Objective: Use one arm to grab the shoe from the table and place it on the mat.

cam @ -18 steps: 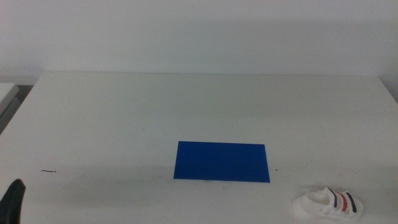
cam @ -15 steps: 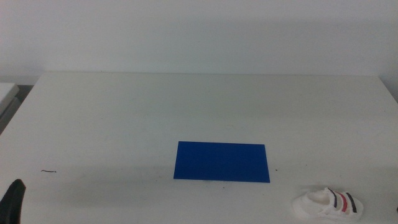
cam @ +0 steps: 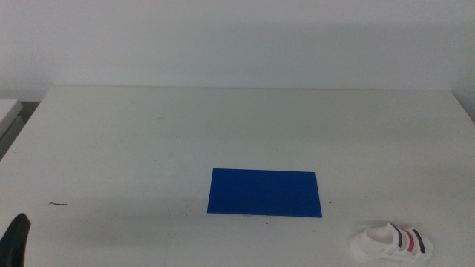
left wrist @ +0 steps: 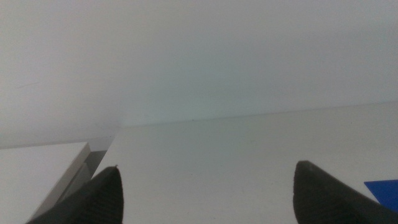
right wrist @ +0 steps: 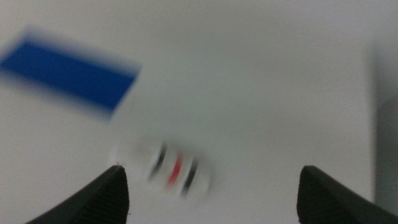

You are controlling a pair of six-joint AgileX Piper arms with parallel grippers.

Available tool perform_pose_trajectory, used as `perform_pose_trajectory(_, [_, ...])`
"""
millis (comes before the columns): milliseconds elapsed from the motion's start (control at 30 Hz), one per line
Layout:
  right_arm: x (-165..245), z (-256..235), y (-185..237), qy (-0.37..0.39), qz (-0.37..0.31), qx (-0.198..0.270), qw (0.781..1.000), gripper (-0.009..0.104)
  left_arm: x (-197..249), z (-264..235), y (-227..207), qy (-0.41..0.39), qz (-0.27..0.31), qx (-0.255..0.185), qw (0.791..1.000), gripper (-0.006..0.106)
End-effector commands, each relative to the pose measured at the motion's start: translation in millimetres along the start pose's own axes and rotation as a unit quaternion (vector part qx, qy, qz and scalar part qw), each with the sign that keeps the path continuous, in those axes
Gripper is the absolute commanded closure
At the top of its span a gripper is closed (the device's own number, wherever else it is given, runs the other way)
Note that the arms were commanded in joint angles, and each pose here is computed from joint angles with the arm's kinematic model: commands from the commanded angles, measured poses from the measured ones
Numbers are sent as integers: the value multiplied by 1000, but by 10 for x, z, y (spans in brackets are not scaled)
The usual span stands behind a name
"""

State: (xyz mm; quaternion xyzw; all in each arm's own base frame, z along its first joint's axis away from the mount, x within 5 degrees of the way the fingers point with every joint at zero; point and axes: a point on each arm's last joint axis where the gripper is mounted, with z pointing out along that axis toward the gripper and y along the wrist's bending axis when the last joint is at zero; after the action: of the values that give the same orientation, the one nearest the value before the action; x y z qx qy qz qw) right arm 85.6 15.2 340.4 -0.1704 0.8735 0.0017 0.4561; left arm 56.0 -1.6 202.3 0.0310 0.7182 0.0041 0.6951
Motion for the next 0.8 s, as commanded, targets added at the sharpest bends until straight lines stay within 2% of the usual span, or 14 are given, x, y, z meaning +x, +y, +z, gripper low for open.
perform_pose_trajectory(0, [-126, 136, -26, 106, -50, -52, 992, 2, -4, 4, -1, -3, -3, 1, 1000, 7])
perform_pose_trajectory(100, [-335, 374, -34, 169, -117, -138, 969, 2, -4, 4, -1, -3, -3, 1, 1000, 7])
perform_pose_trajectory(200, [-481, 646, -80, 193, -171, -167, 951, 2, -4, 4, -1, -3, -3, 1, 1000, 7])
perform_pose_trajectory(467, [-404, 1342, 175, 310, -265, -217, 887, 2, -4, 4, -1, -3, -3, 1, 1000, 7])
perform_pose_trajectory(633, [-376, 1622, 363, 319, -293, -233, 871, 2, -4, 4, -1, -3, -3, 1, 1000, 7])
perform_pose_trajectory(767, [-279, 1821, 386, 301, -341, -224, 862, 2, -4, 4, -1, -3, -3, 1, 1000, 7])
